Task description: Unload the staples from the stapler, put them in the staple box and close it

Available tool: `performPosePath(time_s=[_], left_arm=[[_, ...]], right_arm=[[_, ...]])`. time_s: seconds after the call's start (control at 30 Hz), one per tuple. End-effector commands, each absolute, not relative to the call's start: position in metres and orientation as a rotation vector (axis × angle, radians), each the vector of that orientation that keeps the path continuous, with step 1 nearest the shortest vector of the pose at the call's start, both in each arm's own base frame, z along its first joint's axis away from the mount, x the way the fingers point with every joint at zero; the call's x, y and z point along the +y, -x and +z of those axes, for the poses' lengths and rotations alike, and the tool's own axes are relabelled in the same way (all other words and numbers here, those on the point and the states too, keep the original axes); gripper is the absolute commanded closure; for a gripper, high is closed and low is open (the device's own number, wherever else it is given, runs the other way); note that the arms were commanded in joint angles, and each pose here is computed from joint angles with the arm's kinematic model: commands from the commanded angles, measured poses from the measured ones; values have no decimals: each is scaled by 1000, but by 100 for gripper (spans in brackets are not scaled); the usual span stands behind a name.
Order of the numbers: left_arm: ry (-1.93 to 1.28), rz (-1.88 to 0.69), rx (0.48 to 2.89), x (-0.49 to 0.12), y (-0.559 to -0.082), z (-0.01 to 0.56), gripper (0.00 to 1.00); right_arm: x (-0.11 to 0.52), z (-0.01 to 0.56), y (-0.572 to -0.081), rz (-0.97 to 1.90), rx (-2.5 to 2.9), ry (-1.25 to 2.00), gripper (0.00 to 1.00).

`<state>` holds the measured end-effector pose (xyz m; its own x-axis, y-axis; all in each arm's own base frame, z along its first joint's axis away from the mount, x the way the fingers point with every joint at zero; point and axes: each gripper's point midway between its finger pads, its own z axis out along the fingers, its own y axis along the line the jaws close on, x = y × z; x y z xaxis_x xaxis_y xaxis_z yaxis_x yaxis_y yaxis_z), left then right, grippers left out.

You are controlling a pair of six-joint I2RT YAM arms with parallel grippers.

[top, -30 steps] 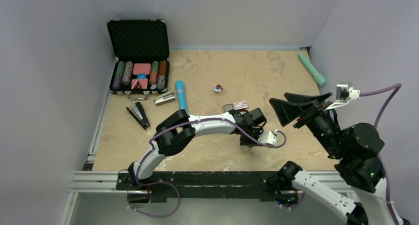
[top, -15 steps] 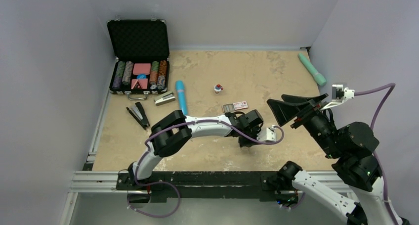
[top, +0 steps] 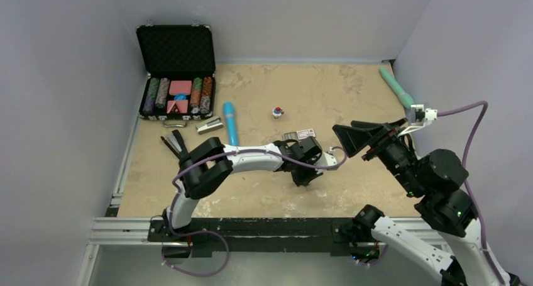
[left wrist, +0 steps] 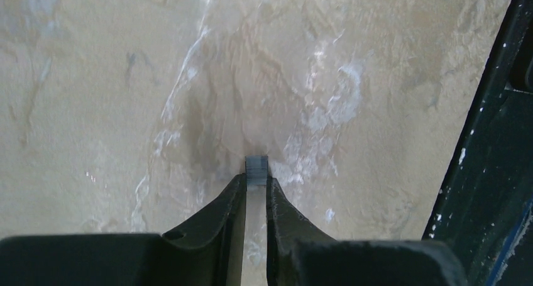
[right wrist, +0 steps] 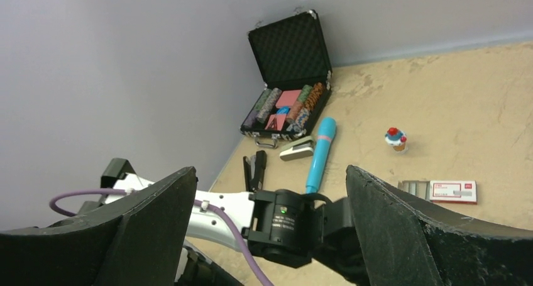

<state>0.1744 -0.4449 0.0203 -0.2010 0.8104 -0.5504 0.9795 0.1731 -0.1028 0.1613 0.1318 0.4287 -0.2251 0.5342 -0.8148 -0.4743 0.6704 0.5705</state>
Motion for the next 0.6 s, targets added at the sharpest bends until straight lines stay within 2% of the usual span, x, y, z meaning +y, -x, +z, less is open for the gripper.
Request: performPosePath(time_s=[0.0,0.03,0.43,0.57], left_arm=[[-1502,-725,2208,-427,-179,35,97],[-1465,-734,2229,-424,-180,35,100],[-1395,-645,2250,-401,-212,63,100],[-1409,-628,2190,-401,-228,83,100]], right_arm=[[143,422,-172,947,1555,-72,8],[144,421,-174,945,1560,-76,8],[153,412,-183,935,1593,-77,9],[150,410,-182,929,1600,-85,9]])
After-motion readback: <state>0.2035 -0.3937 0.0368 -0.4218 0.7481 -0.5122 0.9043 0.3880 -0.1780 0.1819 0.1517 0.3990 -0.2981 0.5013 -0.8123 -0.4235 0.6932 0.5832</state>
